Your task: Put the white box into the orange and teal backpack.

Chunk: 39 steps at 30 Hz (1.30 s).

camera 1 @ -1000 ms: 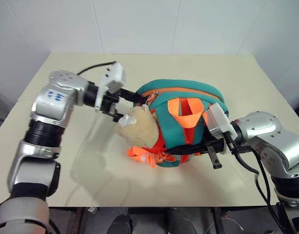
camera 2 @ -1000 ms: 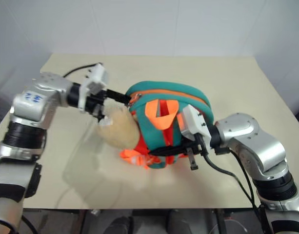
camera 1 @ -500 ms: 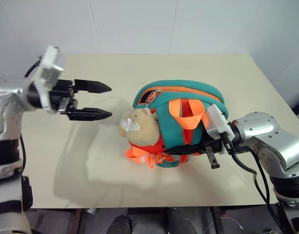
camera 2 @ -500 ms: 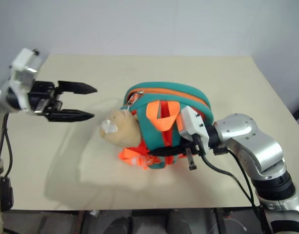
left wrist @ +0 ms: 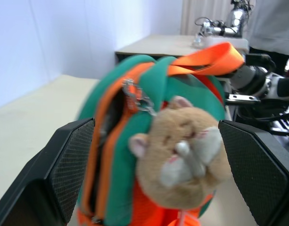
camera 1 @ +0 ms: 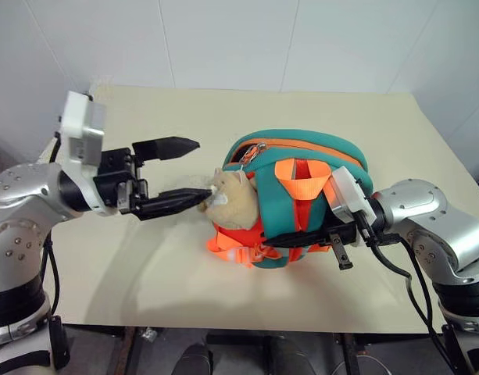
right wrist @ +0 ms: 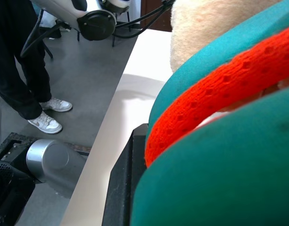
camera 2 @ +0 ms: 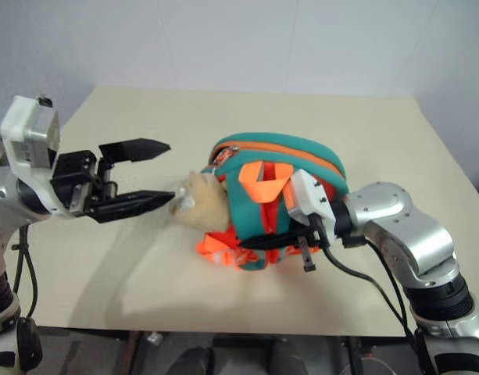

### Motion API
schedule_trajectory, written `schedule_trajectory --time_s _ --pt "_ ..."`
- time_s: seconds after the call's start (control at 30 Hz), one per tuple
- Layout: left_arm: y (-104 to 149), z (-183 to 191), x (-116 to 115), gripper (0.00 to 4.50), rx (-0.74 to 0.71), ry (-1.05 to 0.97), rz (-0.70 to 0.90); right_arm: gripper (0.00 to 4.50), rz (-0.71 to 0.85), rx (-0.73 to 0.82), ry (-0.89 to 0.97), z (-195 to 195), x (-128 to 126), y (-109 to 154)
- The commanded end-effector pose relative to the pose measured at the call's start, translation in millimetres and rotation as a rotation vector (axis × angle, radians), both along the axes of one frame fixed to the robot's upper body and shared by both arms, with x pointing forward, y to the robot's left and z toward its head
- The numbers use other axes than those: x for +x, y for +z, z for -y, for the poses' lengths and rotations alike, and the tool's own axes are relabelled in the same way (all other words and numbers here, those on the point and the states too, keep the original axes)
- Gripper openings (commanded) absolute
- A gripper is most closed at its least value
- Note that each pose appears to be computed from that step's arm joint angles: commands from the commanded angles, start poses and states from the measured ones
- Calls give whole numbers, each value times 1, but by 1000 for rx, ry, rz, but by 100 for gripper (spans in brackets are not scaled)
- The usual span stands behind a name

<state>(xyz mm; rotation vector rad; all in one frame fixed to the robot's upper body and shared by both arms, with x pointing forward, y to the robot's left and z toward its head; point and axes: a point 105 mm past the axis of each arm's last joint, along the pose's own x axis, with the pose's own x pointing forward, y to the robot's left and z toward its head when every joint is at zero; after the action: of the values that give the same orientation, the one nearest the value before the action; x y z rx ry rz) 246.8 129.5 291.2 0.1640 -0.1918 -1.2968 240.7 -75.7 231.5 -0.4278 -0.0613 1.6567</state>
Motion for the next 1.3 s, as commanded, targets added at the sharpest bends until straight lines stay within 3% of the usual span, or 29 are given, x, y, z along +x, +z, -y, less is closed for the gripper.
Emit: schedule_trajectory --time_s 0.03,0.17,0.7,0.9,1.13,1.2,1.3 --pt "-8 8 4 448 2 16 -23 54 49 19 25 -3 -2 10" --pt "-26 21 14 448 63 24 -68 54 53 22 22 -4 0 10" --pt "-32 44 -4 448 187 -148 -100 54 61 27 -5 -6 2 9" --pt "-39 49 -4 271 249 -166 -104 54 69 31 -1 -7 3 9" --pt "-26 45 -6 73 245 -164 -63 54 72 30 -7 -7 2 8" --pt "-17 43 -9 35 234 -173 -39 54 73 29 -10 -6 2 7" --pt "-6 38 -11 28 220 -171 -7 54 74 27 -12 -5 2 7"
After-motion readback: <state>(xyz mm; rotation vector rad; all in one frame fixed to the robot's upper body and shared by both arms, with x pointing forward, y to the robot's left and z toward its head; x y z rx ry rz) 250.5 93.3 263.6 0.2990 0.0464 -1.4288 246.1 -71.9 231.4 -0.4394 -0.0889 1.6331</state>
